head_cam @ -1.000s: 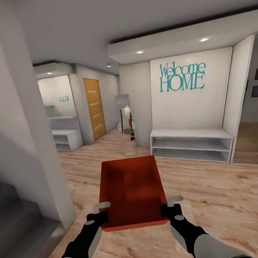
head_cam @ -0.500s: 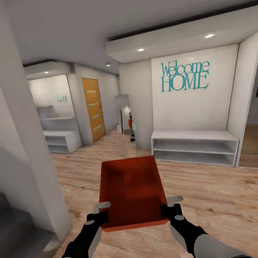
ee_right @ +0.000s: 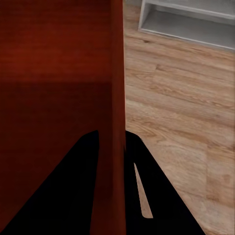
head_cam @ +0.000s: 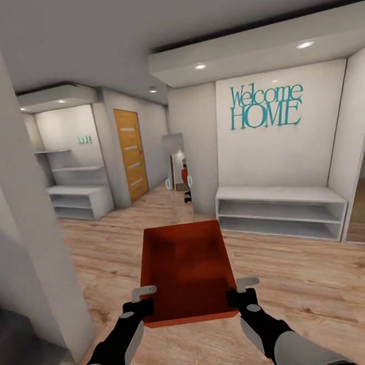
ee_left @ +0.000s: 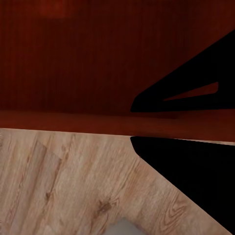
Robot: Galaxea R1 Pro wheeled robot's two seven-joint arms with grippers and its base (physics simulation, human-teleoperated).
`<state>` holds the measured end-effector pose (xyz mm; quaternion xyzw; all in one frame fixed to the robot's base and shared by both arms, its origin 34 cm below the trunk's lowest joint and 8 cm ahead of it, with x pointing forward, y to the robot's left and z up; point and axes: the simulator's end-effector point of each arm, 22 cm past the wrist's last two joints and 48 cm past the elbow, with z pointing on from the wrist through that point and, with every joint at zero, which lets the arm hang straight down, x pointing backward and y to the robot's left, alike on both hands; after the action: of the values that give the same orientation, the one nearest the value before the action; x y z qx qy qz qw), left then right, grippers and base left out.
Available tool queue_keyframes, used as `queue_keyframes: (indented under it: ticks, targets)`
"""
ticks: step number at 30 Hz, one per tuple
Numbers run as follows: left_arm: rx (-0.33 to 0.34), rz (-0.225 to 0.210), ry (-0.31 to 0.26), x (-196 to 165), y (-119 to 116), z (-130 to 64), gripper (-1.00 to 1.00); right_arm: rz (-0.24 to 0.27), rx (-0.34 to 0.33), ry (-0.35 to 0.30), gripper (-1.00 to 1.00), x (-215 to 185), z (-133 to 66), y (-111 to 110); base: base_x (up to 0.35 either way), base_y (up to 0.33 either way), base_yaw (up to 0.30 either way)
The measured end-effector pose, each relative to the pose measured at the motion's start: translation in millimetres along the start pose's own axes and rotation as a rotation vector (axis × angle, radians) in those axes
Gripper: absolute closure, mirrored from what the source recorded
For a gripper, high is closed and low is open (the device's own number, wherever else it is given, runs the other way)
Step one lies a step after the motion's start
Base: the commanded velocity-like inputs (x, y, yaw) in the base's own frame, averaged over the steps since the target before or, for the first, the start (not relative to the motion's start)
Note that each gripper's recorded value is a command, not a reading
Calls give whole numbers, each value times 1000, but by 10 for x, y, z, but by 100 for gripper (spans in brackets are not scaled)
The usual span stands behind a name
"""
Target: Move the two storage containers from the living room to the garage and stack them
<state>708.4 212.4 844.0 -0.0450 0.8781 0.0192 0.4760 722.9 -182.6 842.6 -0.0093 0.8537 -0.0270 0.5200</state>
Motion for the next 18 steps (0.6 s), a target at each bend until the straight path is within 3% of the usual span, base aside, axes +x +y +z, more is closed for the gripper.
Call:
queue_keyframes:
  ticks: [5,18]
  targets:
    - [0,1,1,2,1,0,100,0,0,1,100,3,0,1,324,0,58]
    - [0,1,1,1,1,0,100,1,0,1,100,2,0,1,324,0,223]
